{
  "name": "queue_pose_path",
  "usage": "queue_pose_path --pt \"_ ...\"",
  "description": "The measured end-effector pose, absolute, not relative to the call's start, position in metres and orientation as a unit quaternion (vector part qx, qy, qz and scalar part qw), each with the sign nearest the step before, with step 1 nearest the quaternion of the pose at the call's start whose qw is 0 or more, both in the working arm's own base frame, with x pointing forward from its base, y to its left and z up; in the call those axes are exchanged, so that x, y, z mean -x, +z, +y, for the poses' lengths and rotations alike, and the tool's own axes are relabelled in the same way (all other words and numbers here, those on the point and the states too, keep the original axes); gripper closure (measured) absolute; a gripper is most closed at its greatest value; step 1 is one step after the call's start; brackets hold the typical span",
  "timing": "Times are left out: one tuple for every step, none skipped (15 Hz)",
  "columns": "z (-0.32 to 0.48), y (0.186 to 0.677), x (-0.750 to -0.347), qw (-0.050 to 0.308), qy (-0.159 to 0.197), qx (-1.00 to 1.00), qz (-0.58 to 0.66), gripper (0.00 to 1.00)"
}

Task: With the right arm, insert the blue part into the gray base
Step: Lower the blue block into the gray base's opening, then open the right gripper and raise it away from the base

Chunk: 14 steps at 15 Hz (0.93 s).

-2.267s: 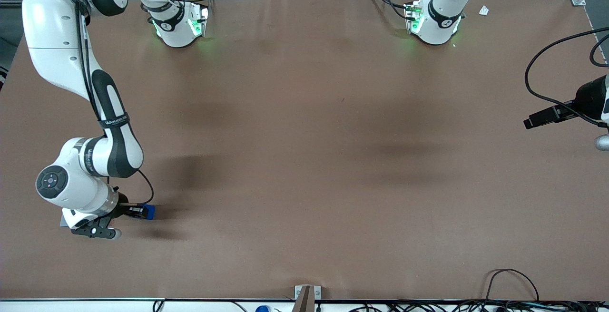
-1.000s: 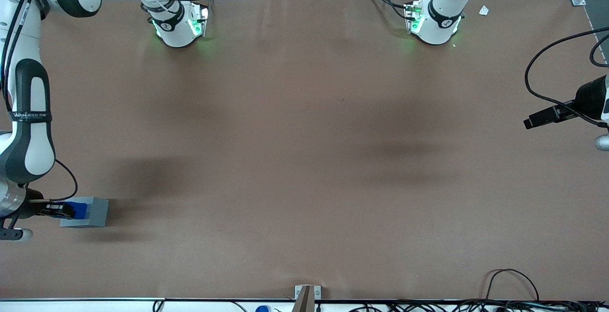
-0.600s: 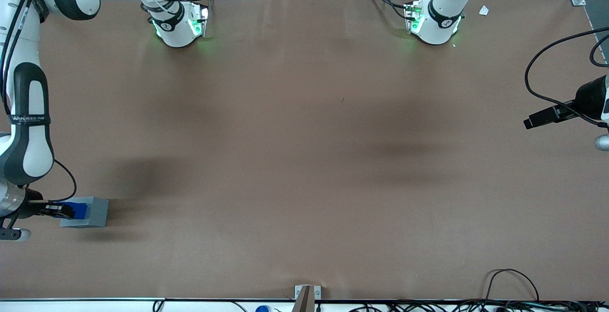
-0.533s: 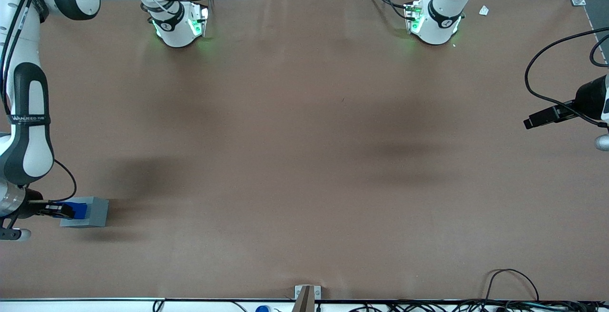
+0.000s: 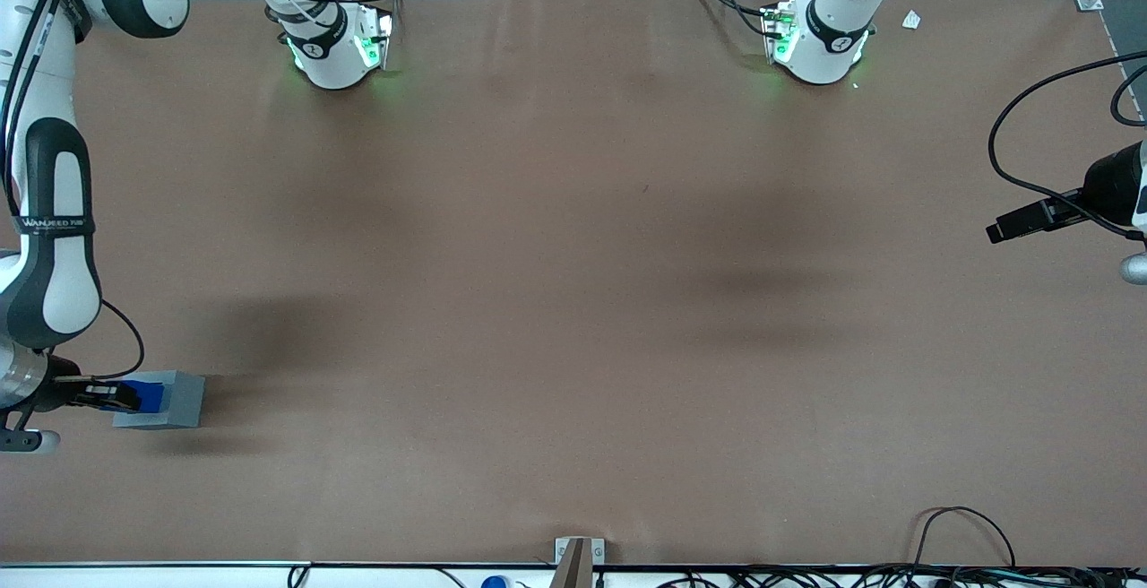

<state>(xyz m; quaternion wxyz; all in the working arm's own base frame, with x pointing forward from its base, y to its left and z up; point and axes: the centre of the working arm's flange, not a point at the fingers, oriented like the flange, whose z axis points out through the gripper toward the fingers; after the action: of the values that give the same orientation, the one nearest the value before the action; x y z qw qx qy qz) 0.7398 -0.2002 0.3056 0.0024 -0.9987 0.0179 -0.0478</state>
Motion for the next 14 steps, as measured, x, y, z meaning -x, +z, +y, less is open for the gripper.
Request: queue_pose_path --pt "-0.201 0.306 -0.739 0.002 -0.048 0.999 0.017 0.49" --pt "-0.203 0.305 -0.739 0.003 -0.047 0.999 0.018 0.49" --pt "-0.206 0.303 -0.738 0.003 -0.045 0.999 0.019 0.49" --pt "-0.209 0.3 -0.737 0.003 -0.043 0.999 0.019 0.49" --pt "-0.211 0.297 -0.736 0.004 -0.041 0.999 0.019 0.49" --pt "-0.213 0.295 -0.735 0.004 -0.04 0.999 0.019 0.49" --pt "-0.213 0.295 -0.735 0.004 -0.04 0.999 0.02 0.49" --pt "-0.213 0.295 -0.735 0.004 -0.04 0.999 0.02 0.49" --pt "-0.213 0.295 -0.735 0.005 -0.04 0.999 0.019 0.49" --pt "-0.211 0.295 -0.736 0.005 -0.04 0.999 0.019 0.49" --pt "-0.21 0.295 -0.736 0.006 -0.04 0.999 0.017 0.49" --pt "-0.208 0.294 -0.737 0.007 -0.04 0.999 0.017 0.49" --pt "-0.208 0.293 -0.737 0.007 -0.04 0.999 0.016 0.45" --pt "-0.207 0.293 -0.737 0.008 -0.039 0.999 0.016 0.34"
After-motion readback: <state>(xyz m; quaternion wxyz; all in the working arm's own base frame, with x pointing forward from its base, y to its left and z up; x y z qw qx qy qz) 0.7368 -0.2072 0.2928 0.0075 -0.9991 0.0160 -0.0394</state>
